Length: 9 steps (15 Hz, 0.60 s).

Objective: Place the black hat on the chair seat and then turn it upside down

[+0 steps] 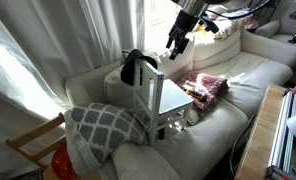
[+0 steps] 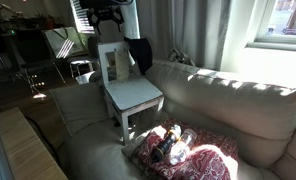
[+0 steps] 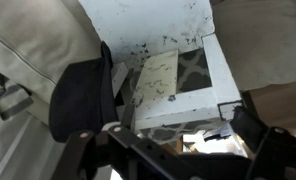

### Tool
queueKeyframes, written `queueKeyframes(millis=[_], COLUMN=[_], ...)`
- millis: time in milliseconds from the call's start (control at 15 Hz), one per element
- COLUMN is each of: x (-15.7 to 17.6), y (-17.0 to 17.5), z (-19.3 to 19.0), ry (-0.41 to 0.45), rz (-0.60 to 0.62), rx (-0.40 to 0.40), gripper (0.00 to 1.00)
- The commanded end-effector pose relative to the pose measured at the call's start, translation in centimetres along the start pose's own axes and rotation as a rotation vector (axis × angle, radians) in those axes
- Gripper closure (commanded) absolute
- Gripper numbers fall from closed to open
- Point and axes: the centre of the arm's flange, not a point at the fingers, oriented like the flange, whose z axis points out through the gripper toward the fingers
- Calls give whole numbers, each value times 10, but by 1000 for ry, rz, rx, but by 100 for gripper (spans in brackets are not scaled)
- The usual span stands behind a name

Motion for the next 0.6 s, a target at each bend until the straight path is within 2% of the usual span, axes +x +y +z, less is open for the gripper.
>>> queueKeyframes(millis=[0, 67, 400, 533], x=[25, 19, 26, 19], y=[64, 14, 19, 42], z=[50, 11, 14, 30], ry=[2, 12, 20, 11], rz=[-108, -61, -66, 1], rx=[72, 41, 46, -11], gripper=[0, 0, 0, 0])
